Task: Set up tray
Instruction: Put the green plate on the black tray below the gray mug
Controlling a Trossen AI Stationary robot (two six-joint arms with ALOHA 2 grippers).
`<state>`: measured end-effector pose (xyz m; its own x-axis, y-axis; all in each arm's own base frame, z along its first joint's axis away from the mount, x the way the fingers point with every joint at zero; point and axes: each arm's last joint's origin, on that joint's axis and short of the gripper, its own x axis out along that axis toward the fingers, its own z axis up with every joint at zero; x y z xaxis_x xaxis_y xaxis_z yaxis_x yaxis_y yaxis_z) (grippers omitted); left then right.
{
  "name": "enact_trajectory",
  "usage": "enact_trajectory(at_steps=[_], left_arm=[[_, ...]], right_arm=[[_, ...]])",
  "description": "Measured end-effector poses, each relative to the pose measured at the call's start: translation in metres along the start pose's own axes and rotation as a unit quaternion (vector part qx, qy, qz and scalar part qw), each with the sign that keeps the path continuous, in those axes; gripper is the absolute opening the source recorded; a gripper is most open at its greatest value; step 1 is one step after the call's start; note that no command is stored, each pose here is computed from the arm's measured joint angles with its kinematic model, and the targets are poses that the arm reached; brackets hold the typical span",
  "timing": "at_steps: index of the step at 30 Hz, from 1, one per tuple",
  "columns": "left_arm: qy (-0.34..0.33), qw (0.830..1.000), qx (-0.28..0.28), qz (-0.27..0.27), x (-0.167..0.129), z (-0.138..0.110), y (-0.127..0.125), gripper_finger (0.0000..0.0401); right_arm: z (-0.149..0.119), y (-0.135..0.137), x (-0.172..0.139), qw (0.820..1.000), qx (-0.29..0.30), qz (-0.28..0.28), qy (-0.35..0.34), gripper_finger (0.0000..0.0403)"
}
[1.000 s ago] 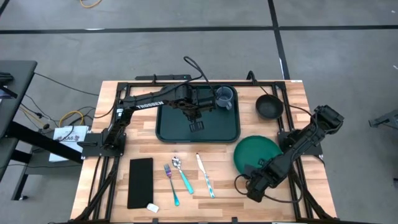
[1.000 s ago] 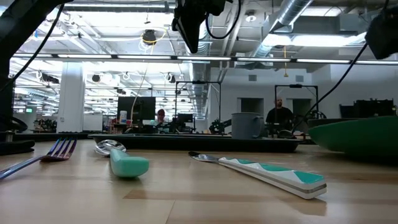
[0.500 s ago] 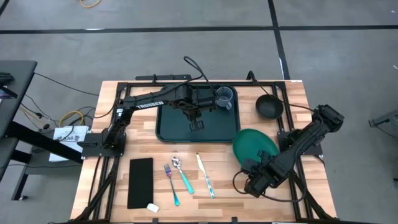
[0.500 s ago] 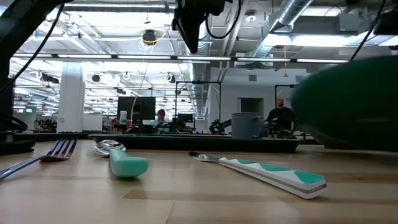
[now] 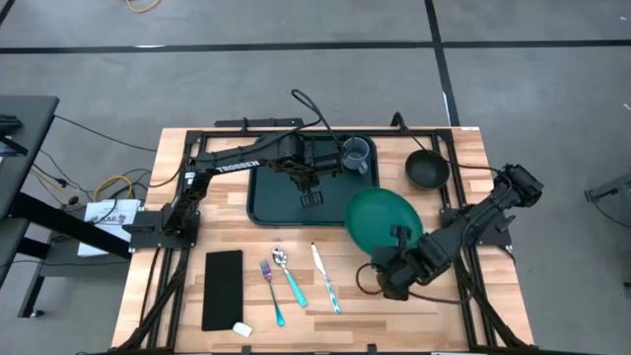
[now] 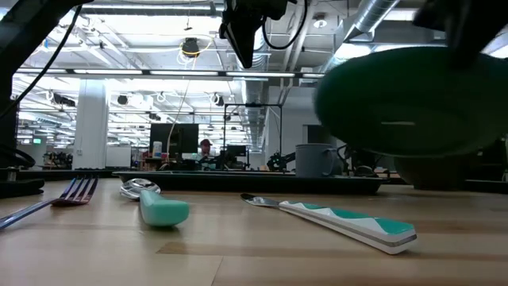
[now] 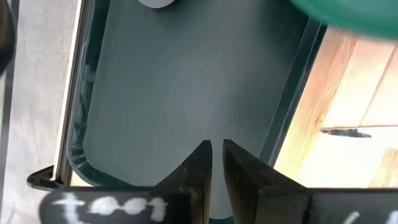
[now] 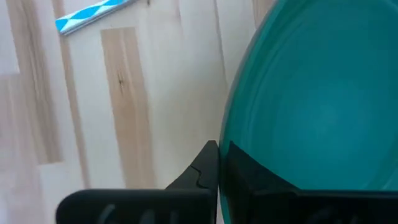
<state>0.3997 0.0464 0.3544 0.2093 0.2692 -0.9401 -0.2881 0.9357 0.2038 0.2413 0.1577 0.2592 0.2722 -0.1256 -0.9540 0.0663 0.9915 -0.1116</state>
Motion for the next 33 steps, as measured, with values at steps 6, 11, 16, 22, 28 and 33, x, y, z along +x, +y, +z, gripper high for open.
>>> enact_trajectory(at_steps=[6, 11, 16, 22, 28, 33], left_arm=[[0.000, 1.000, -0.003, 0.000, 0.000, 0.000, 0.000, 0.0030], [0.000, 1.000, -0.017, 0.000, 0.000, 0.000, 0.000, 0.0030], [0.000, 1.000, -0.027, 0.000, 0.000, 0.000, 0.000, 0.0030], [0.000, 1.000, -0.029, 0.000, 0.000, 0.000, 0.000, 0.0030], [0.000, 1.000, -0.028, 0.000, 0.000, 0.000, 0.000, 0.0030], [0.001, 1.000, -0.028, 0.001, 0.000, 0.000, 0.002, 0.0030]], right_arm=[[0.019, -0.012, 0.002, 0.995, -0.094, 0.031, -0.025, 0.0000], [0.033, -0.026, 0.006, 0.988, -0.143, 0.043, -0.043, 0.0000], [0.047, -0.050, 0.012, 0.984, -0.163, 0.041, -0.054, 0.0000], [0.061, -0.074, 0.017, 0.983, -0.161, 0.042, -0.072, 0.0000], [0.070, -0.088, 0.031, 0.984, -0.146, 0.046, -0.086, 0.0000], [0.074, -0.090, 0.056, 0.985, -0.163, 0.039, -0.045, 0.0000]])
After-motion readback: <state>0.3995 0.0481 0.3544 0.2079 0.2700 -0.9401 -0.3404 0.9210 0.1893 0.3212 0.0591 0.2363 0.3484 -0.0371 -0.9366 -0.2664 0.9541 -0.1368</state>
